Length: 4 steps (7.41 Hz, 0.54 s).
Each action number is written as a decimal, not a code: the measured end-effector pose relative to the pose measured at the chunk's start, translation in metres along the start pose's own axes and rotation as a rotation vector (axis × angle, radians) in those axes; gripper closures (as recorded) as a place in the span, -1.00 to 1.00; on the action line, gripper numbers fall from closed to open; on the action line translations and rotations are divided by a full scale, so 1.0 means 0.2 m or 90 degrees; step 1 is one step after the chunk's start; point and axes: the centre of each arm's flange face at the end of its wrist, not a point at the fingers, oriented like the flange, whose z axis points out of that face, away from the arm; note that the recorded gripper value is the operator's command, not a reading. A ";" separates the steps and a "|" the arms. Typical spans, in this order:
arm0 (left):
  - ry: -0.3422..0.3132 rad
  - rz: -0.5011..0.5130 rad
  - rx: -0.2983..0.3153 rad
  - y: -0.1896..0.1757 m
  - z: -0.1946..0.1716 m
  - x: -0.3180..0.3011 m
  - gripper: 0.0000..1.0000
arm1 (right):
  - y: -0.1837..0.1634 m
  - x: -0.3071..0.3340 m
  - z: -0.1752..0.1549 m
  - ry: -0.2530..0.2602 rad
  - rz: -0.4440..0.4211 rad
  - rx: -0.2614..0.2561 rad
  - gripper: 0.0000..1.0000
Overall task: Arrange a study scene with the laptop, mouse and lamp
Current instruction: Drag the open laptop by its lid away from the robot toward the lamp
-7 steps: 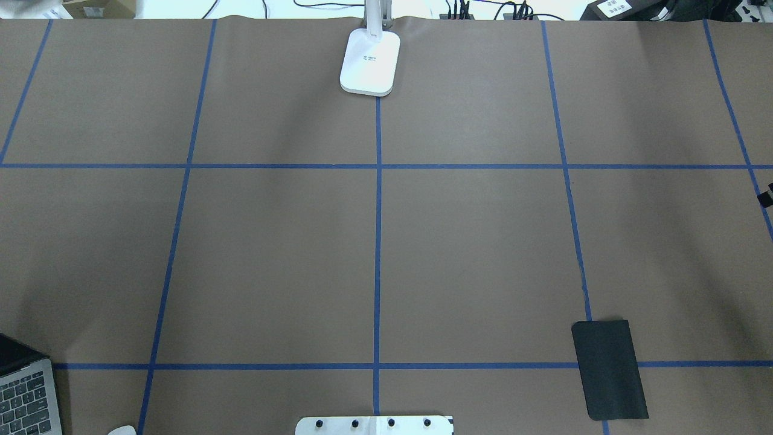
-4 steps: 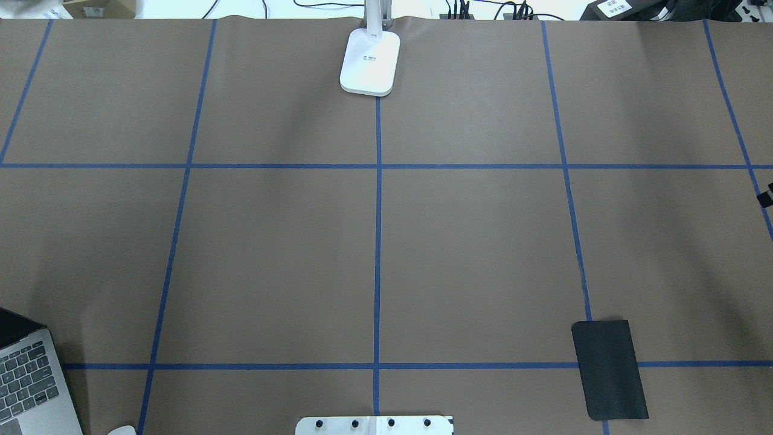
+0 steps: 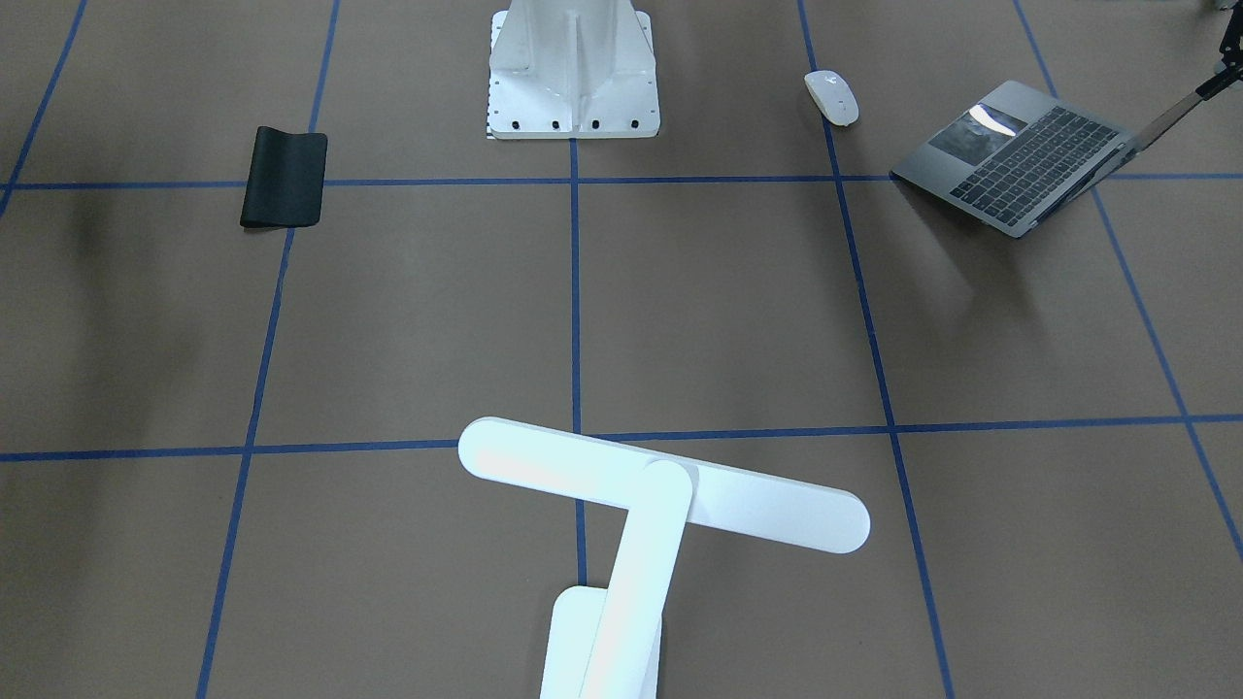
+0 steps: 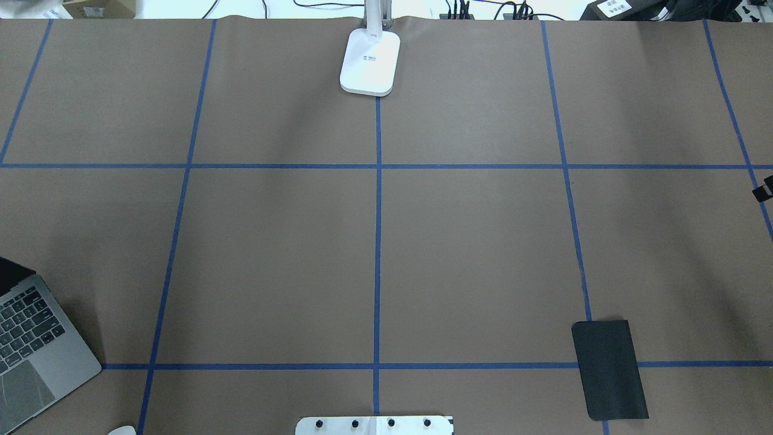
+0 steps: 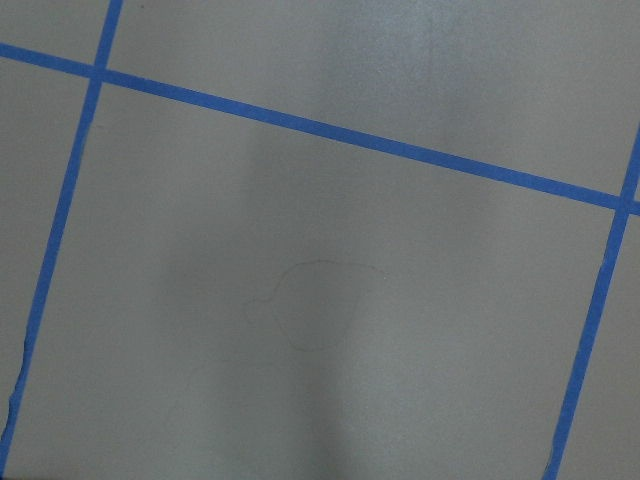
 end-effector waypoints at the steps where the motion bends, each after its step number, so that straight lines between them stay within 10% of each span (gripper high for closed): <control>1: -0.009 -0.025 0.007 -0.07 -0.05 -0.05 0.81 | -0.01 0.00 0.00 0.000 -0.001 0.001 -0.99; 4: -0.037 -0.085 0.029 -0.33 -0.18 -0.16 0.81 | -0.01 0.00 0.00 0.000 0.000 0.001 -0.99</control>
